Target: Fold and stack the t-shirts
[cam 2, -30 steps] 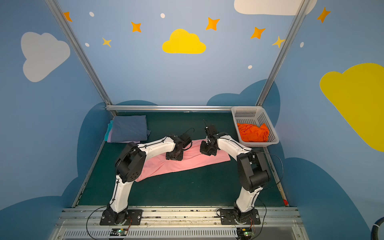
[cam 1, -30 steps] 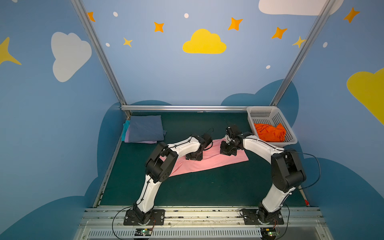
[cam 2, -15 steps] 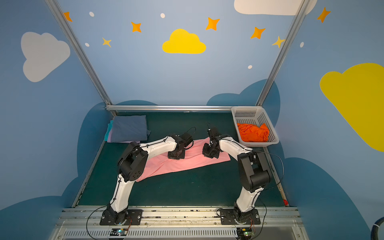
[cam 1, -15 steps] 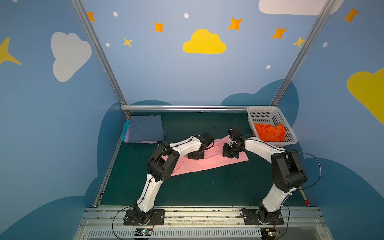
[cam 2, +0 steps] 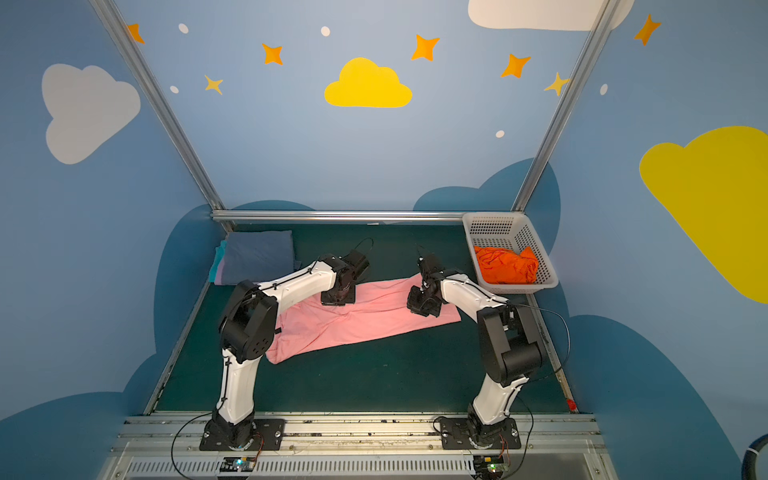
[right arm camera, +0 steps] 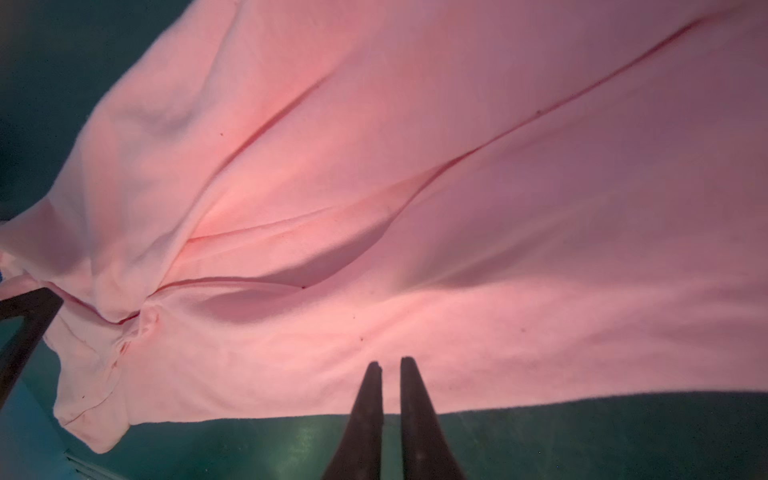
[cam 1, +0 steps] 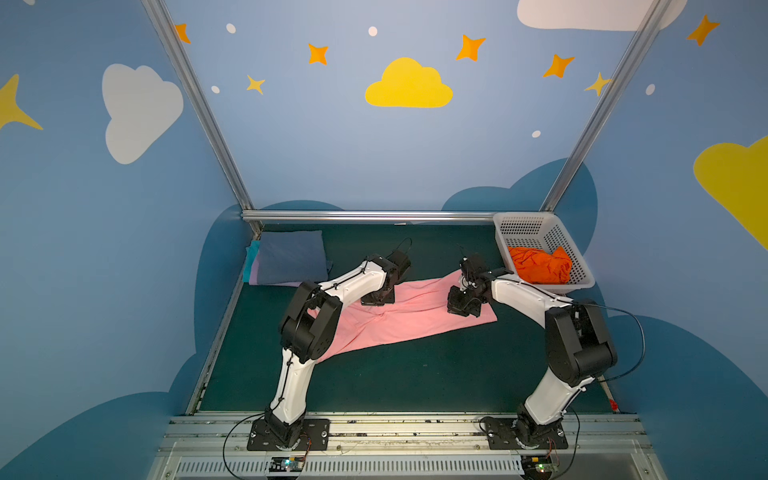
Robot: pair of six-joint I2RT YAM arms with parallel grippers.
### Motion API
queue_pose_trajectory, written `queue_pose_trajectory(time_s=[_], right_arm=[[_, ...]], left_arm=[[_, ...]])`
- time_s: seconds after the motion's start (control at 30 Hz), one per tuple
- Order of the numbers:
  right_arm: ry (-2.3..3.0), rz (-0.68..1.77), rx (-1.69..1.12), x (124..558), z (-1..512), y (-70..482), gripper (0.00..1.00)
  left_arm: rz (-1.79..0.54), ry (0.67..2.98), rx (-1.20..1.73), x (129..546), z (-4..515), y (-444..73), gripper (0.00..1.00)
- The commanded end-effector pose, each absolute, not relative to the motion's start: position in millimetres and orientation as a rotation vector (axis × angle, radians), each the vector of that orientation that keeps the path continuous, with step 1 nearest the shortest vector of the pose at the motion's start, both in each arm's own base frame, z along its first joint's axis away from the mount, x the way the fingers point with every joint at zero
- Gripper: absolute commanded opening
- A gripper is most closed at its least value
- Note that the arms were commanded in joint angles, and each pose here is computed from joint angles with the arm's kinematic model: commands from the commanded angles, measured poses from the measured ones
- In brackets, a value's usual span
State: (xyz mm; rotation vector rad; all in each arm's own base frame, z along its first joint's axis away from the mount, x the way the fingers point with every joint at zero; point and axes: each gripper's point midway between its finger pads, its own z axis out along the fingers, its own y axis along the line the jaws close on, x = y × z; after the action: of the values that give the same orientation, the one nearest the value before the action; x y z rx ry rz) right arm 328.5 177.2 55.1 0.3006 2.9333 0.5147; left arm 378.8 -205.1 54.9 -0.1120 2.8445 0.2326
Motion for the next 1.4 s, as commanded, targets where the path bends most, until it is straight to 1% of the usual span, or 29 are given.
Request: queue_pose_trajectory(time_s=[0.0,0.07,0.1,0.13,0.17,0.3,0.4,0.43,0.5,0.63,0.8,0.93,1.07,1.17,1.23,1.37], right_arm=[[2.957,0.474,0.335,325.9,50.1,171.3,0.12],[2.960,0.467,0.337,326.4,49.1,171.0,0.12],[2.959,0.464,0.334,327.2,49.6,171.3,0.12],[2.958,0.454,0.327,327.6,50.2,171.1,0.12],[2.957,0.448,0.319,328.4,50.9,171.3,0.12],[2.966,0.452,0.204,327.5,53.2,187.2,0.12],[2.972,0.471,0.077,322.8,52.3,210.4,0.09],[2.972,0.483,0.040,321.5,52.0,219.3,0.06],[2.967,0.551,-0.026,318.8,52.6,238.5,0.00],[2.969,0.627,-0.085,315.4,51.8,263.6,0.00],[2.974,0.646,-0.082,316.0,52.8,269.4,0.00],[2.968,0.623,-0.081,315.8,56.4,265.5,0.00],[2.975,0.603,-0.077,313.9,55.6,261.6,0.00],[2.980,0.597,-0.072,313.0,53.7,260.4,0.00],[2.982,0.594,-0.065,313.6,52.3,259.4,0.00],[2.989,0.598,-0.058,313.7,49.5,260.3,0.00]], left_arm=[[0.251,2.840,-0.096,378.1,62.7,-203.1,0.04],[0.263,2.854,-0.097,376.3,59.4,-201.6,0.05],[0.268,2.859,-0.101,374.7,59.7,-201.0,0.09],[0.269,2.861,-0.108,373.0,61.6,-199.6,0.12],[0.267,2.862,-0.115,370.8,63.9,-198.5,0.12],[0.246,2.838,-0.138,351.0,83.3,-193.5,0.05],[0.242,2.823,-0.128,326.9,92.1,-190.2,0.04],[0.253,2.827,-0.136,317.4,92.4,-186.8,0.04],[0.259,2.845,-0.172,301.4,89.0,-177.6,0.04],[0.244,2.871,-0.239,276.5,72.8,-162.4,0.04],[0.267,2.919,-0.287,263.8,43.9,-157.2,0.04],[0.276,2.933,-0.318,270.9,22.7,-156.0,0.05],[0.325,2.907,-0.351,293.2,14.2,-142.7,0.07],[0.375,2.851,-0.380,318.3,22.4,-131.3,0.09],[0.369,2.799,-0.376,340.8,35.0,-133.0,0.12],[0.246,2.737,-0.332,391.8,63.4,-162.4,0.20]])
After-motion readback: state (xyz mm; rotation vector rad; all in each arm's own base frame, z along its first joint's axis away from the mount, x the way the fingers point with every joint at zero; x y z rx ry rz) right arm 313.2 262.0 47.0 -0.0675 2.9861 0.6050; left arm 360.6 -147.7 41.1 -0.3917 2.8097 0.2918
